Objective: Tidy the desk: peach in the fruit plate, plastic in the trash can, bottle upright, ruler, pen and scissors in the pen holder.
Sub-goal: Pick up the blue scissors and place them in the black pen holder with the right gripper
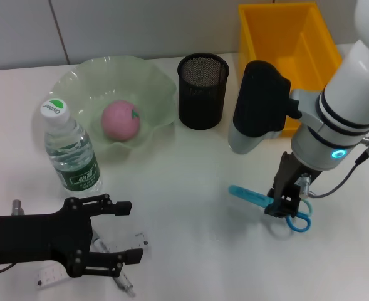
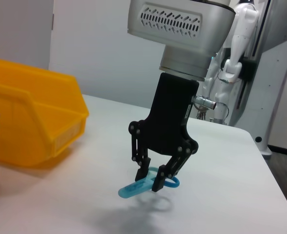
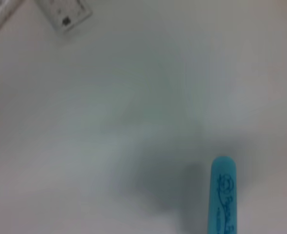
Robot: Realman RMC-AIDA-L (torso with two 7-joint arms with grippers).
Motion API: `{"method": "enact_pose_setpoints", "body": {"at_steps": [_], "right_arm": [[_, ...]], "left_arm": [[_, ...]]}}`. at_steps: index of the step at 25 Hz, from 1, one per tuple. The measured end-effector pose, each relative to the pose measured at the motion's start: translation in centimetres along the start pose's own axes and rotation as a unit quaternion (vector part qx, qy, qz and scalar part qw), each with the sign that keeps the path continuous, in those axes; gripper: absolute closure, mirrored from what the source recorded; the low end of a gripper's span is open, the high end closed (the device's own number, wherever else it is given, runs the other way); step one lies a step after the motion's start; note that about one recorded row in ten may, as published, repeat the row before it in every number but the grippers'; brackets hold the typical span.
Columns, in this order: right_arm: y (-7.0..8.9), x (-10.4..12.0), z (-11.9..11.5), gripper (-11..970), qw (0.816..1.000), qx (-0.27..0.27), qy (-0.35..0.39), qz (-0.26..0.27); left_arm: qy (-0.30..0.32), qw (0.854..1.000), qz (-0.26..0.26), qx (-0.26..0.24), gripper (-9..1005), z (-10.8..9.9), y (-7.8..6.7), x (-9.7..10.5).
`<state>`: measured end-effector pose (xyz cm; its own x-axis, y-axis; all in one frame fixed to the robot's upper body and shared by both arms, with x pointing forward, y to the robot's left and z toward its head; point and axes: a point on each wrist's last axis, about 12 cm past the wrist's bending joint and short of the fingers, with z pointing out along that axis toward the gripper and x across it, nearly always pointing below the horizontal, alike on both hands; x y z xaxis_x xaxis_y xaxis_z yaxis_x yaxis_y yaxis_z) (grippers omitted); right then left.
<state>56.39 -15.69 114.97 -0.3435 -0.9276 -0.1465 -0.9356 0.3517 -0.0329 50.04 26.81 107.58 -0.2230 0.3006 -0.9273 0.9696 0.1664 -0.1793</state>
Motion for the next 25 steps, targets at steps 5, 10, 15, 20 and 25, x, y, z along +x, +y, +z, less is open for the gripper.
{"method": "enact_pose_setpoints", "body": {"at_steps": [5,10,15,20,25], "right_arm": [[-0.4,0.2,-0.3,736,1.0,-0.01,-0.027,0.008],[-1.0,0.6,-0.5,735,0.999,-0.014,-0.047,0.017],[-1.7,1.1,-1.1,735,0.997,-0.021,-0.076,0.023],[-2.5,1.6,-1.3,735,0.994,-0.031,-0.103,0.03],[-3.1,1.9,-1.5,735,0.989,-0.04,-0.143,0.029]], "left_arm": [[-0.007,1.0,0.001,-0.003,134,0.0,0.1,-0.1],[-0.009,1.0,0.002,-0.003,134,0.1,0.1,-0.3],[-0.015,1.0,0.002,-0.004,134,0.1,0.2,-0.4],[-0.03,1.0,-0.002,-0.003,134,0.5,0.3,-0.6],[-0.041,0.999,-0.008,-0.006,134,0.6,0.2,-0.6]]}}
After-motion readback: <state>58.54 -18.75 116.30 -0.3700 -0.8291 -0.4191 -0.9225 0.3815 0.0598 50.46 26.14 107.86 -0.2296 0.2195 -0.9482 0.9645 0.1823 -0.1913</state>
